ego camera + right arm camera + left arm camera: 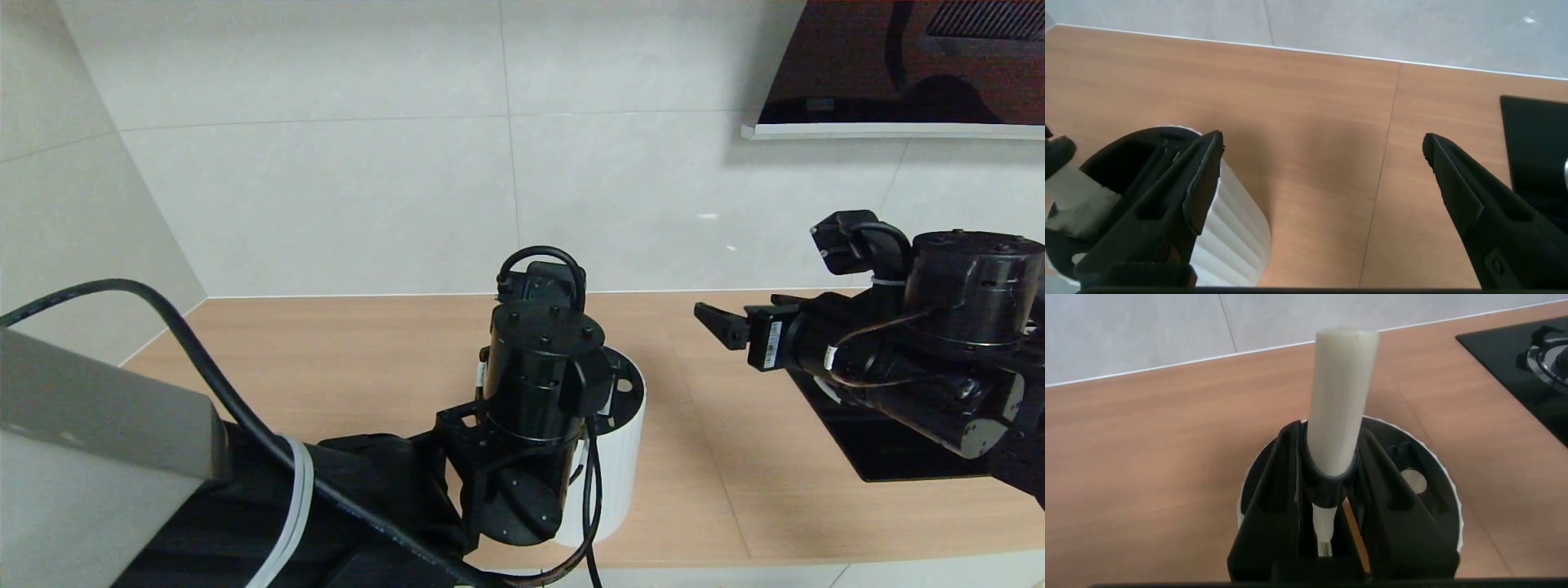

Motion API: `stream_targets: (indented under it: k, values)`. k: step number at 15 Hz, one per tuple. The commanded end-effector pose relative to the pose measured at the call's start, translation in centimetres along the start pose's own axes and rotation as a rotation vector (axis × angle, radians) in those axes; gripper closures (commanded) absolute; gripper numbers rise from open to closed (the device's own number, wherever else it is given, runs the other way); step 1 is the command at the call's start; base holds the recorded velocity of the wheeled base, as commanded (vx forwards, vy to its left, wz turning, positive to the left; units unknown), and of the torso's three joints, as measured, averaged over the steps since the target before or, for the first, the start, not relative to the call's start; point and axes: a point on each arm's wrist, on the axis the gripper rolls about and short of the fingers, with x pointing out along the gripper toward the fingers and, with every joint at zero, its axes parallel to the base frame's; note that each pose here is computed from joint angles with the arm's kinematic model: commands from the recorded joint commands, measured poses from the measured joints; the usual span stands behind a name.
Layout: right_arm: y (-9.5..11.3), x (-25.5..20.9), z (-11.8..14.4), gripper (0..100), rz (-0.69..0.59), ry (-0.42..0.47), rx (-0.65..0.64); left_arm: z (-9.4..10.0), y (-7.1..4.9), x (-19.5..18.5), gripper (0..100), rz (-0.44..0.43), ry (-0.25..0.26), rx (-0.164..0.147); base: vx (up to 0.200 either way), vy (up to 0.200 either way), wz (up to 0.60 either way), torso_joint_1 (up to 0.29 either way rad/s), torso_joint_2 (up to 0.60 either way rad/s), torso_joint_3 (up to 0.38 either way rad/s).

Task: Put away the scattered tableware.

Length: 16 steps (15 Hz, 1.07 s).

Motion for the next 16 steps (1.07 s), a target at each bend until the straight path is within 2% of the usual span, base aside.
stream_targets:
  k: [1,8,10,11,12,13,14,16]
  values:
    - [0.0,0.0,0.0,0,0.001,0.002,0.000,0.0,0.0,0.0,0,0.000,-0.001,-0.001,0.000,0.000,0.00,0.000,0.00,0.000]
    - [0.3,0.0,-0.1,0,0.007,0.004,-0.002,0.5,0.2,-0.3,0,0.000,-0.011,-0.015,0.000,0.000,0.00,0.000,0.00,0.000]
    - [0.3,-0.1,0.1,0,0.007,-0.002,0.000,2.8,1.2,-1.7,0,-0.013,-0.060,-0.064,0.000,0.000,0.00,0.000,0.00,0.000]
    - [0.3,-0.2,0.0,0,0.007,-0.002,0.000,3.5,1.7,-2.3,0,-0.021,-0.075,-0.078,0.000,0.000,0.00,0.000,0.00,0.000]
    - [0.2,-0.4,0.3,0,0.008,-0.013,0.002,6.2,3.7,-4.8,0,-0.091,-0.132,-0.142,0.000,0.000,0.00,0.000,0.00,0.000]
    - [0.2,-0.7,0.4,0,0.009,-0.019,0.003,7.6,5.3,-6.3,0,-0.144,-0.168,-0.179,0.000,0.000,0.00,0.000,0.00,0.000]
    - [0.1,-1.1,0.8,0,0.010,-0.032,0.006,9.0,7.2,-7.8,0,-0.193,-0.211,-0.206,0.000,0.000,0.00,0.000,0.00,0.000]
    - [-0.1,-2.3,1.8,0,0.016,-0.074,0.016,10.4,11.0,-10.1,0,-0.250,-0.279,-0.235,0.000,0.000,0.00,0.000,0.00,0.000]
